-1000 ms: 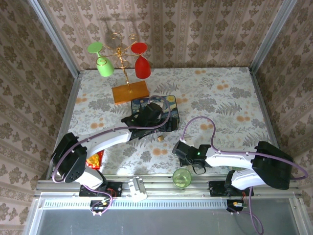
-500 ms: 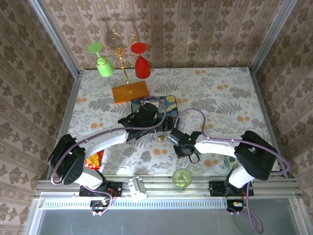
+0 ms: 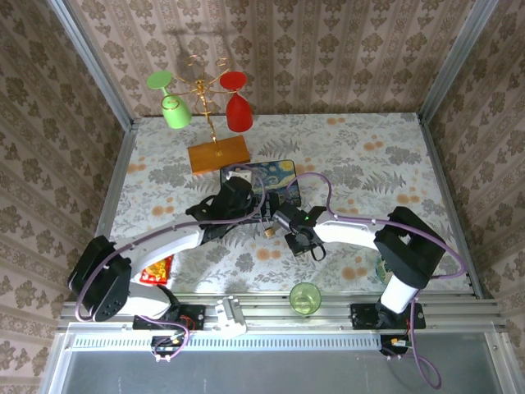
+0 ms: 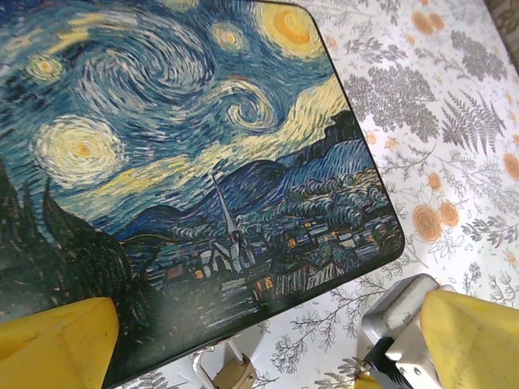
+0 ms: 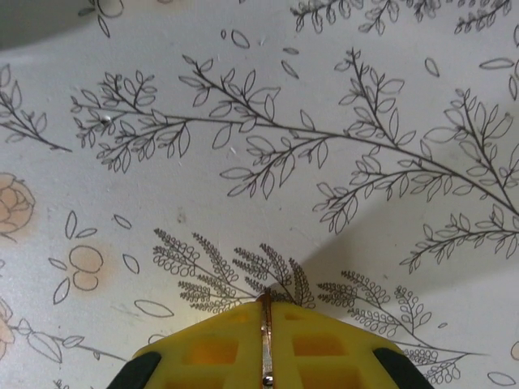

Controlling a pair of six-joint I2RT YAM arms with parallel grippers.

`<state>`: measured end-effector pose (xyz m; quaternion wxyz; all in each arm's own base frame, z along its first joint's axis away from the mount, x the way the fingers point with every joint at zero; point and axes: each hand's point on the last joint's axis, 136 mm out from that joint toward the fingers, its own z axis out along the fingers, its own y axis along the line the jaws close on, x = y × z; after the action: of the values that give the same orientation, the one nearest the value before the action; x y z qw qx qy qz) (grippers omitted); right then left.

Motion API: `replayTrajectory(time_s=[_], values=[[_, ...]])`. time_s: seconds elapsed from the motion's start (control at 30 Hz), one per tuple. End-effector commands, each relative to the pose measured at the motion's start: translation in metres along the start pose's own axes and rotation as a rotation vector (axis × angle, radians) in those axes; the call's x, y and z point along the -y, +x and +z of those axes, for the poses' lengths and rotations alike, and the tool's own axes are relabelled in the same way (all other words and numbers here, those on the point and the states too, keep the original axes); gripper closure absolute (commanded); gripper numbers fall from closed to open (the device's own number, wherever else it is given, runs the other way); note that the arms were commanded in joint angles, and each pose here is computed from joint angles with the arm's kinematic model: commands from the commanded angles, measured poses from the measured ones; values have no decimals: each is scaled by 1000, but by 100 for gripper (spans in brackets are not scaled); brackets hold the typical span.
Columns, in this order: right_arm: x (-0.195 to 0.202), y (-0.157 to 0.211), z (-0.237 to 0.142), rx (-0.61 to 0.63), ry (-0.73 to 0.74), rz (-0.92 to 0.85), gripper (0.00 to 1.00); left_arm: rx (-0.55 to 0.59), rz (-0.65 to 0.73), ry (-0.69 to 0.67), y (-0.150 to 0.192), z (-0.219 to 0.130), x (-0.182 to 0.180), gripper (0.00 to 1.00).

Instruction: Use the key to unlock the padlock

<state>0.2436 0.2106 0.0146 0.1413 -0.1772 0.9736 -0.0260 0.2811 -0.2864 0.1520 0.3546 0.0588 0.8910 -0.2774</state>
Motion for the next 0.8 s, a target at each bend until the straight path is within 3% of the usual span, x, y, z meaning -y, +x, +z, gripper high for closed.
replayTrajectory(time_s=[0.0,0.3,0.77], values=[[9,-42,6,146,43,43,89,33,51,41,-1,-9,7,3],[9,-48,3,121,49,43,88,83,88,71,3,-22,-3,3],[11,-53,-19,124,68,93,72,126,77,85,5,-45,-24,1]])
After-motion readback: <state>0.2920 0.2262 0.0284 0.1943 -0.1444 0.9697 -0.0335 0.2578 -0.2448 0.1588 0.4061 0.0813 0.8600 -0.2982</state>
